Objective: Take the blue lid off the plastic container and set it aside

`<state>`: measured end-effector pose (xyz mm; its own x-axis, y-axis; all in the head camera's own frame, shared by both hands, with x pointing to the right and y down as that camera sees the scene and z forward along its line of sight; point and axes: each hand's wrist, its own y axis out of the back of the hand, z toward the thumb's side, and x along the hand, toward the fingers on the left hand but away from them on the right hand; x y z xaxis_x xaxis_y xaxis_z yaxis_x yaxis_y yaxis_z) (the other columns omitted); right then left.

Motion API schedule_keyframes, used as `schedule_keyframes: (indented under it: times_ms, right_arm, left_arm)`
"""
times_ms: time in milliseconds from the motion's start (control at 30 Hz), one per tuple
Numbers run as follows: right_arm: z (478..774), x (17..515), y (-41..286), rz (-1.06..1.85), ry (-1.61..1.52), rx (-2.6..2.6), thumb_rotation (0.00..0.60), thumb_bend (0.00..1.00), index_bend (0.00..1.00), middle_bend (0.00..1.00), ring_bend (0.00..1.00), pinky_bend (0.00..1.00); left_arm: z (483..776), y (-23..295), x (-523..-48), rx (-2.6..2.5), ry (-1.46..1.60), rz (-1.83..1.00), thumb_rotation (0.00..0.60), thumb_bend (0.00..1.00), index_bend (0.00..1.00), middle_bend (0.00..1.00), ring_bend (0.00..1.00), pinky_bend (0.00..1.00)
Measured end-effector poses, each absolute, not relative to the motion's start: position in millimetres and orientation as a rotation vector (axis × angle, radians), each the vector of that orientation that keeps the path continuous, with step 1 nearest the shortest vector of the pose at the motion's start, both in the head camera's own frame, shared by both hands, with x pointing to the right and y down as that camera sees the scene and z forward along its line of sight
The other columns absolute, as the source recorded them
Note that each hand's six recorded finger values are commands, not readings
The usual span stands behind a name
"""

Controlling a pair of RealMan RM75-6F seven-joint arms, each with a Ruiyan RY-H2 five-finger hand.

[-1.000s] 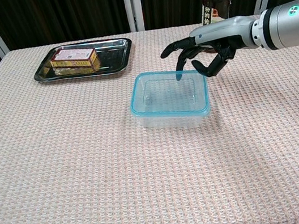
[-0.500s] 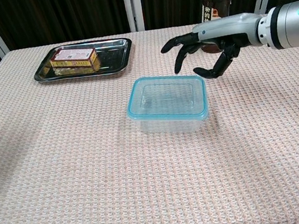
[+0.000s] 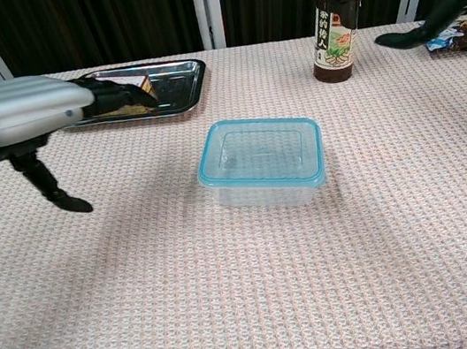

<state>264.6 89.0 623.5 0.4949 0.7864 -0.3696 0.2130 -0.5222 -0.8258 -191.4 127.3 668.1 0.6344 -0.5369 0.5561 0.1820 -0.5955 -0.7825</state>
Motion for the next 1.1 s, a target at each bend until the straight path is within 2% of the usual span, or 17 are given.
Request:
schedule_keyframes:
  times_ms: [167,600,1100]
  right_arm:
    - [615.8,281.8,106.0,1.000,-0.826,-1.986,0.600,0.23,0.00,0.08,0.00,0.00]
    - [613.5,301.8,116.2,1.002,-0.850,-1.986,0.600,0.23,0.00,0.08,0.00,0.00]
    - [616.9,311.6,119.3,1.007,-0.860,-2.000,0.600,0.23,0.00,0.09,0.00,0.00]
  left_arm:
    - [678.5,123.4,-158.3,-2.021,0.221,-1.031,0.600,0.00,0.00,0.00,0.00,0.01]
    - [682.3,110.8,-99.6,-2.054,0.155,-1.086,0.600,0.00,0.00,0.00,0.00,0.02]
    - [687.7,106.5,-76.0,-2.076,0.090,-1.263,0.600,0.00,0.00,0.00,0.00,0.05]
